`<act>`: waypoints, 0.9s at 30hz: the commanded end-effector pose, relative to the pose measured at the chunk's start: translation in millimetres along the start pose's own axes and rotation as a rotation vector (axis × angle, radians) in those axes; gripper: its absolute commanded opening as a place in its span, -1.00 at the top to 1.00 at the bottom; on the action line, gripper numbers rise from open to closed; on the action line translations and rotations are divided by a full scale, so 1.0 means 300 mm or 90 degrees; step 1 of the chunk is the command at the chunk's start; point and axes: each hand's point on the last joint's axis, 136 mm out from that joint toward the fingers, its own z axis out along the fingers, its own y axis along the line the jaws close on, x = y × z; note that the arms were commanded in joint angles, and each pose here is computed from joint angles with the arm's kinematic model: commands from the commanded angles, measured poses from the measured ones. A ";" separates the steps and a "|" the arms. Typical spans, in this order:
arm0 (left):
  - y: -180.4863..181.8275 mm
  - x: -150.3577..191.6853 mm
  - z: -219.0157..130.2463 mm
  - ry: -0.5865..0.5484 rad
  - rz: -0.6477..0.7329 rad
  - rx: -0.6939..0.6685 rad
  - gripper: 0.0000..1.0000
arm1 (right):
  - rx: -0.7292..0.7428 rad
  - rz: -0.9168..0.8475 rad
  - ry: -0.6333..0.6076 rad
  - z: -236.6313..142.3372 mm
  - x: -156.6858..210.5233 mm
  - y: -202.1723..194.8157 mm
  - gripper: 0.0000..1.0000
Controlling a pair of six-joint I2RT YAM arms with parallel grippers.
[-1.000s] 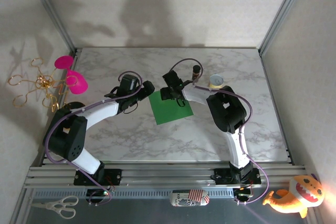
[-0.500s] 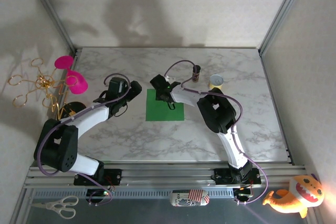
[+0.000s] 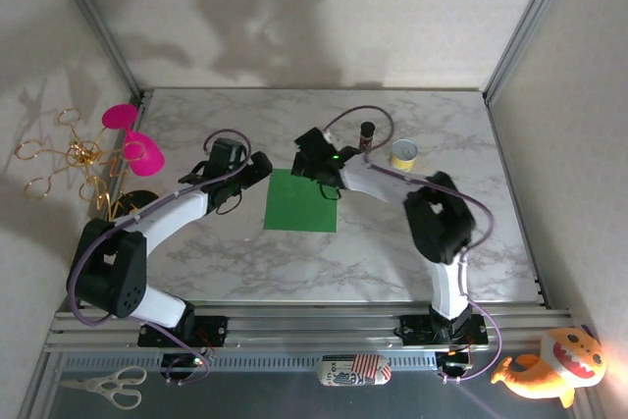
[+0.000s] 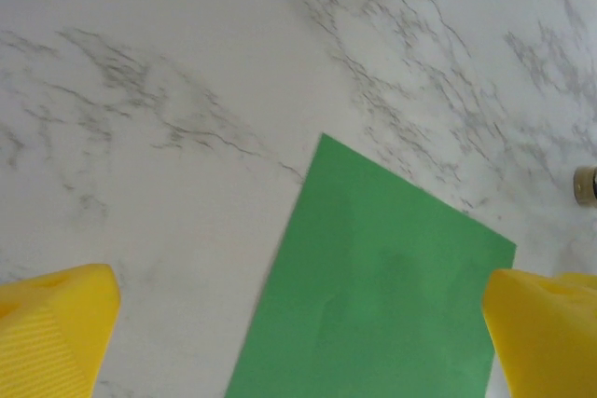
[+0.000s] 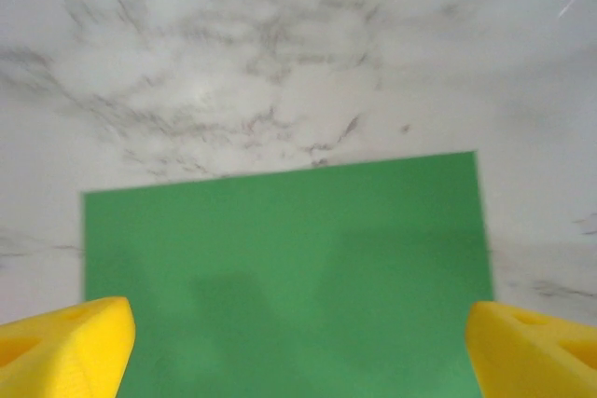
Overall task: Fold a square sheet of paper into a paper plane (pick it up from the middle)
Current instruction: Move the square sheet of paper to the center of the table, then first fold the square sheet of paper in half at the center of the table.
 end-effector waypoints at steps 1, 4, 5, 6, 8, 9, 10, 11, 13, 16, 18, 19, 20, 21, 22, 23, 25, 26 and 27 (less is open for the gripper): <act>-0.025 0.080 0.028 0.066 0.085 -0.041 -0.99 | -0.038 0.029 -0.046 -0.046 -0.089 -0.101 -0.94; -0.068 0.150 0.072 0.111 0.142 -0.063 -0.99 | -0.028 0.015 -0.065 -0.061 -0.105 -0.211 -0.97; -0.082 0.175 0.088 0.127 0.164 -0.074 -0.99 | -0.027 0.011 -0.069 -0.065 -0.110 -0.240 -0.98; -0.094 0.198 0.104 0.140 0.188 -0.088 -0.99 | -0.027 0.014 -0.071 -0.067 -0.113 -0.272 -0.98; -0.114 0.231 0.127 0.154 0.232 -0.118 -0.99 | -0.034 0.023 -0.072 -0.071 -0.118 -0.319 -0.98; -0.128 0.244 0.140 0.157 0.253 -0.130 -0.98 | -0.037 0.026 -0.073 -0.074 -0.119 -0.338 -0.98; -0.135 0.260 0.150 0.164 0.267 -0.140 -0.98 | -0.038 0.030 -0.075 -0.077 -0.122 -0.352 -0.98; -0.148 0.268 0.163 0.167 0.277 -0.148 -0.96 | -0.040 0.031 -0.076 -0.081 -0.125 -0.364 -0.97; -0.158 0.293 0.189 0.179 0.292 -0.164 -0.90 | -0.038 0.036 -0.076 -0.085 -0.131 -0.384 -0.98; -0.176 0.325 0.228 0.198 0.312 -0.186 -0.87 | -0.035 0.036 -0.069 -0.077 -0.131 -0.404 -0.97; -0.190 0.340 0.248 0.203 0.329 -0.201 -0.86 | -0.035 0.039 -0.062 -0.069 -0.129 -0.418 -0.97; -0.195 0.346 0.254 0.205 0.335 -0.207 -0.85 | -0.035 0.040 -0.061 -0.067 -0.130 -0.422 -0.97; -0.201 0.352 0.261 0.208 0.341 -0.210 -0.84 | -0.034 0.042 -0.059 -0.065 -0.128 -0.426 -0.98; -0.203 0.359 0.267 0.213 0.343 -0.212 -0.83 | -0.034 0.042 -0.057 -0.063 -0.127 -0.428 -0.97; -0.206 0.365 0.272 0.218 0.343 -0.211 -0.82 | -0.033 0.043 -0.058 -0.063 -0.129 -0.432 -0.98; -0.206 0.376 0.279 0.226 0.343 -0.208 -0.79 | -0.035 0.043 -0.057 -0.062 -0.128 -0.431 -0.97; -0.202 0.391 0.291 0.234 0.343 -0.204 -0.74 | -0.037 0.044 -0.056 -0.060 -0.128 -0.431 -0.97; -0.197 0.396 0.296 0.236 0.344 -0.205 -0.72 | -0.038 0.043 -0.055 -0.059 -0.128 -0.431 -0.97; -0.193 0.400 0.300 0.238 0.346 -0.206 -0.70 | -0.040 0.044 -0.053 -0.059 -0.128 -0.429 -0.97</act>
